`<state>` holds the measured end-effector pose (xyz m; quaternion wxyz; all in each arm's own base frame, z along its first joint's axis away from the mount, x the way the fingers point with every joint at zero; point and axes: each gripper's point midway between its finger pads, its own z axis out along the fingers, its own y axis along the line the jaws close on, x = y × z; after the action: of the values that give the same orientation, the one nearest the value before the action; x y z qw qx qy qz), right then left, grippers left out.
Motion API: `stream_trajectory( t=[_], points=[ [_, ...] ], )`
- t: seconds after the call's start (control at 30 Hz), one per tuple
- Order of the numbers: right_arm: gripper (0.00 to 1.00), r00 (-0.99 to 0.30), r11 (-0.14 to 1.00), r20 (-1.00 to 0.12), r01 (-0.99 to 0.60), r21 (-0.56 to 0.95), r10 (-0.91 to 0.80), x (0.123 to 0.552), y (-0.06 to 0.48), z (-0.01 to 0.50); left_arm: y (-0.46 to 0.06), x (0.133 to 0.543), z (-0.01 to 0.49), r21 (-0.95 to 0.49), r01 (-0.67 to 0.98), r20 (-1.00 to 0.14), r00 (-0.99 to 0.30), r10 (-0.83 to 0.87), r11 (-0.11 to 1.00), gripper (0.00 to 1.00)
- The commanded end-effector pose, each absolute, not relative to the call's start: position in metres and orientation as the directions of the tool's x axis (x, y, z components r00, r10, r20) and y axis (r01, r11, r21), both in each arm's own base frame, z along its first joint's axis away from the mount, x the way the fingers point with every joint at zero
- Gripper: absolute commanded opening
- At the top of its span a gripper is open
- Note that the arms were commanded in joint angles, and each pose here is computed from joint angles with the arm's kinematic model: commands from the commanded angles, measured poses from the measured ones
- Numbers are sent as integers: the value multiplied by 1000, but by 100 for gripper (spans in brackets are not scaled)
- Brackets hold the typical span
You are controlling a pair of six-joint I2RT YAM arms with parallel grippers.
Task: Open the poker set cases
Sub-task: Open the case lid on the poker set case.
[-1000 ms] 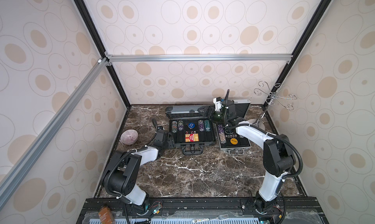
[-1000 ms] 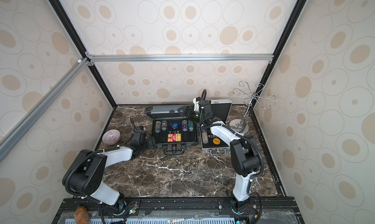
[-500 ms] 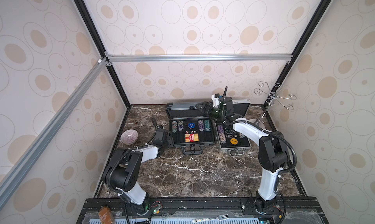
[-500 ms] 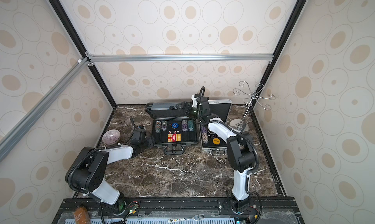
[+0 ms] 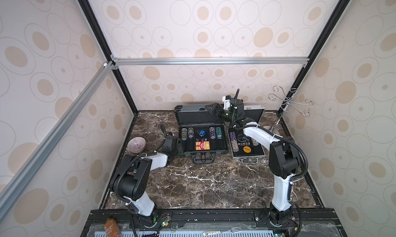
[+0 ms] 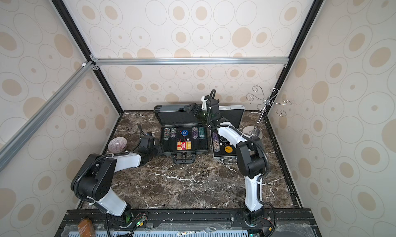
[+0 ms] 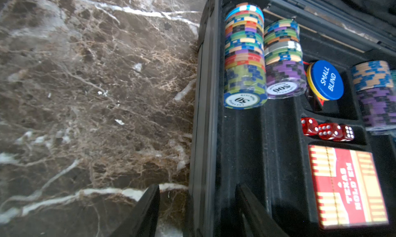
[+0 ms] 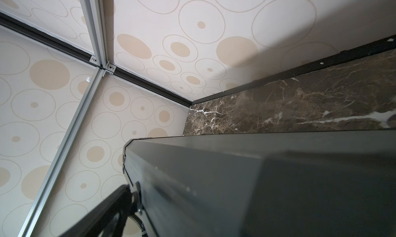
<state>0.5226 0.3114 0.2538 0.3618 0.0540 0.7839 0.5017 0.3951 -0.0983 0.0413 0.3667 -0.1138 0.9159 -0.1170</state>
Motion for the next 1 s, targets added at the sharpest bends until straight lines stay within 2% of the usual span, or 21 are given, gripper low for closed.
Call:
stream_trajectory(
  t=[0.0, 0.5, 0.97],
  points=[
    [99, -718, 467, -519, -300, 832, 463, 528, 317, 266, -94, 385, 24, -273, -141, -598, -750, -283, 951, 54],
    [99, -721, 481, -521, -292, 827, 458, 538, 319, 261, -91, 360, 8, -305, -174, -558, -765, -323, 936, 40],
    [99, -733, 548, -527, -253, 798, 430, 512, 302, 227, -89, 358, 6, -303, -183, -559, -761, -330, 935, 39]
  ],
)
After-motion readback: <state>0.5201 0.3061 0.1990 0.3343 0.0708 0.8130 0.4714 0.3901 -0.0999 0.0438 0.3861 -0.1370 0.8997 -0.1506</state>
